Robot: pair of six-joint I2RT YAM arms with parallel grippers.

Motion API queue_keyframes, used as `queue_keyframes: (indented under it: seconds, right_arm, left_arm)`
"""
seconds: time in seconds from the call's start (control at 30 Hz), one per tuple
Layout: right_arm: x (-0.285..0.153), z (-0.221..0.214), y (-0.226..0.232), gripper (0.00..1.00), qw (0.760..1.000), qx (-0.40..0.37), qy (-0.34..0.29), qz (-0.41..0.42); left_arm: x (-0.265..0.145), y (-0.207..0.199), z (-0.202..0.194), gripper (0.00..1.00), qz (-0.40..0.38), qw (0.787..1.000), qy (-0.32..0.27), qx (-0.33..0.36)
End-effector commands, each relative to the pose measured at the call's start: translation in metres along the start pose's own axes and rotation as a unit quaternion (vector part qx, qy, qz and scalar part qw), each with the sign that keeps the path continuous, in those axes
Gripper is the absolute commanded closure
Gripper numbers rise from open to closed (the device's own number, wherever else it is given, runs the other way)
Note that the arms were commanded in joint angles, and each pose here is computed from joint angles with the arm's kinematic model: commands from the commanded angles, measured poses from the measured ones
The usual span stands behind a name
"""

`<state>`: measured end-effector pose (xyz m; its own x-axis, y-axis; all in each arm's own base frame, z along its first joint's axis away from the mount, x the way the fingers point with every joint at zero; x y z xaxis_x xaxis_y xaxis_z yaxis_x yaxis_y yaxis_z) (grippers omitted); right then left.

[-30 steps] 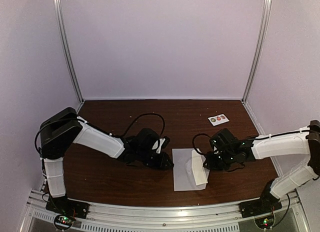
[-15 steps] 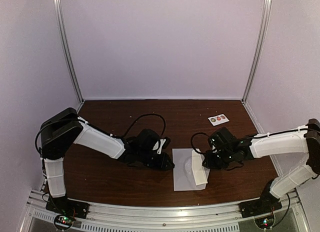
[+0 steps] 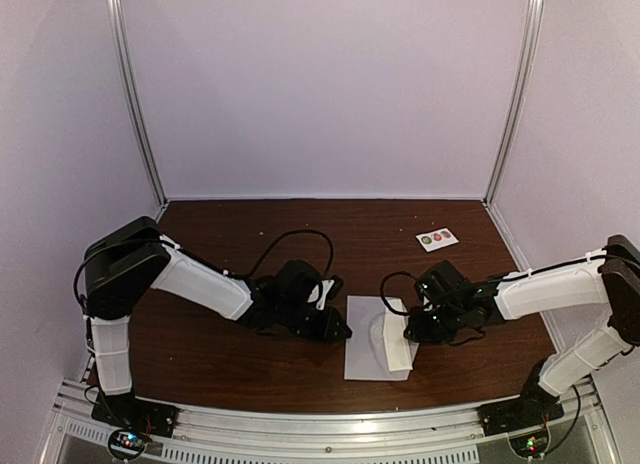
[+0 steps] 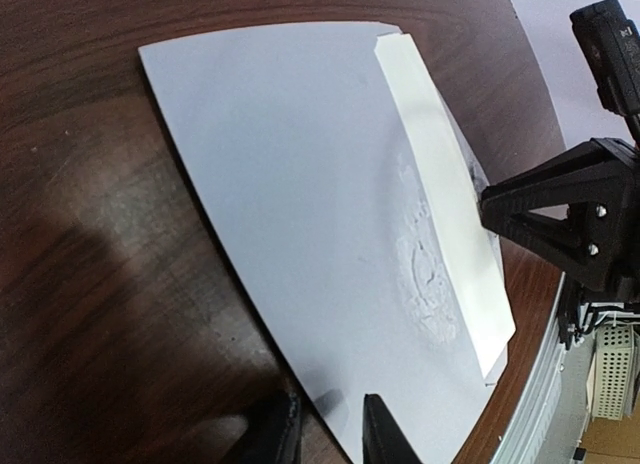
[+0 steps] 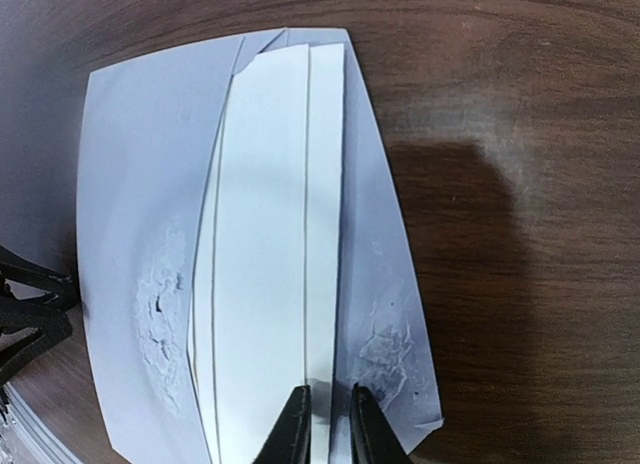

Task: Place the letter into the envelope and seal it

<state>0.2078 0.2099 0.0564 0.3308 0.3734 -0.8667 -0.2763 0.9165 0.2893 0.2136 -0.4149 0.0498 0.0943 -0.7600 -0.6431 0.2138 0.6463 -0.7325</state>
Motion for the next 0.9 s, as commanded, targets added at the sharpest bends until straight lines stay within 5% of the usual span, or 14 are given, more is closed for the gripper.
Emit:
queue_keyframes:
  seconds: [0.0,0.87]
  right_arm:
    - [0.006,-0.003,0.000,0.86,1.000,0.004,0.000,0.006]
    - [0.019,-0.003,0.023,0.95,0.997,0.010,0.014,0.078]
  left_arm:
    - [0.006,-0.003,-0.001,0.78,-0.018,1.000,0.000,0.002]
    - [0.013,-0.007,-0.003,0.81,-0.030,0.999,0.009,0.002]
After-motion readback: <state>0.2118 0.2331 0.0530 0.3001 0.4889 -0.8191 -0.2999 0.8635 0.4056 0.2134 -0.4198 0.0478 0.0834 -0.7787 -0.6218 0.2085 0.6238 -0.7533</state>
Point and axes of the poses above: each gripper's point midway between its finger pads, its own x axis out along the fingers, its own y axis along the line the jaws close on, z = x × y, the point moved 4 cm from there along -x, back along the fingers, and after that the axes turned 15 degrees about -x, right-handed, at the moved point
